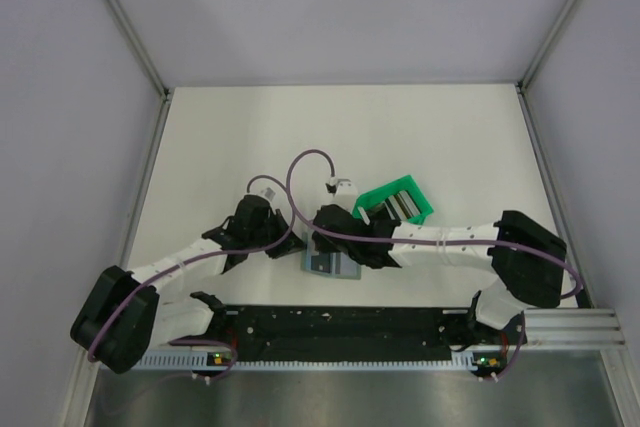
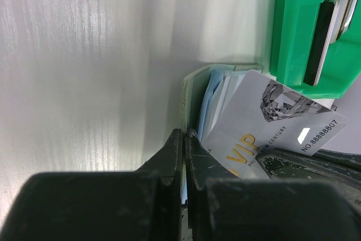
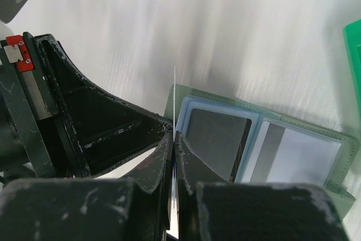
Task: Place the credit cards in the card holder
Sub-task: Turn over the card slot in the card holder.
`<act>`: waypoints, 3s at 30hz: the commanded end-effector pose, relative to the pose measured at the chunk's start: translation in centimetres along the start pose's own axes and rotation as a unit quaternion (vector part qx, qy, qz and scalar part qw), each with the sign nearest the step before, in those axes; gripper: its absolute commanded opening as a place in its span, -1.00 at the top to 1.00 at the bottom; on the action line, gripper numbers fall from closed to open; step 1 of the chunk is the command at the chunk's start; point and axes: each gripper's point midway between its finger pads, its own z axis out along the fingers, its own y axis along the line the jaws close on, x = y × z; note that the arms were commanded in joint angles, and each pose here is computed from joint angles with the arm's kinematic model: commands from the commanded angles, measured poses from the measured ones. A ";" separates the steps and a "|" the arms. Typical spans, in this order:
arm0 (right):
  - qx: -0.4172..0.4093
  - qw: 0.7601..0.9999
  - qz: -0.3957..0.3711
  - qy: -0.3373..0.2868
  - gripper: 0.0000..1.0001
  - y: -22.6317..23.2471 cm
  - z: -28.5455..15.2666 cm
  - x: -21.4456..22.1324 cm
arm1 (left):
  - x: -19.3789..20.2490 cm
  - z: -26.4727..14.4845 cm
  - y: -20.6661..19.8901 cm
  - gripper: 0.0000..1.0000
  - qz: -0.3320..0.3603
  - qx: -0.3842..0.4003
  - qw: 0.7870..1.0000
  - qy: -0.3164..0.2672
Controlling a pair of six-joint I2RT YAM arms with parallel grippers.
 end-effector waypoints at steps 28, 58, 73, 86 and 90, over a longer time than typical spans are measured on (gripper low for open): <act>-0.013 0.999 -0.020 -0.028 1.00 1.6 -1.3 -2.3 | -0.7 -0.1 -0.9 1.00 0.010 0.018 1.000 -0.013; -0.016 0.999 -0.031 -0.001 1.00 2.1 -0.2 -0.9 | -0.6 0.0 -0.9 1.00 0.010 0.019 1.000 -0.010; 0.036 0.997 -0.061 -0.004 1.00 -0.1 -1.0 -1.5 | -0.6 0.0 -0.7 1.00 0.012 0.014 1.000 -0.012; 0.060 0.995 -0.075 -0.005 1.00 -1.4 -2.2 -2.0 | -0.7 0.1 -0.6 1.00 0.013 0.011 1.000 -0.012; 0.071 0.995 -0.076 0.001 1.00 -2.1 -2.6 -1.7 | -0.7 0.1 -0.7 1.00 0.015 0.012 1.000 -0.012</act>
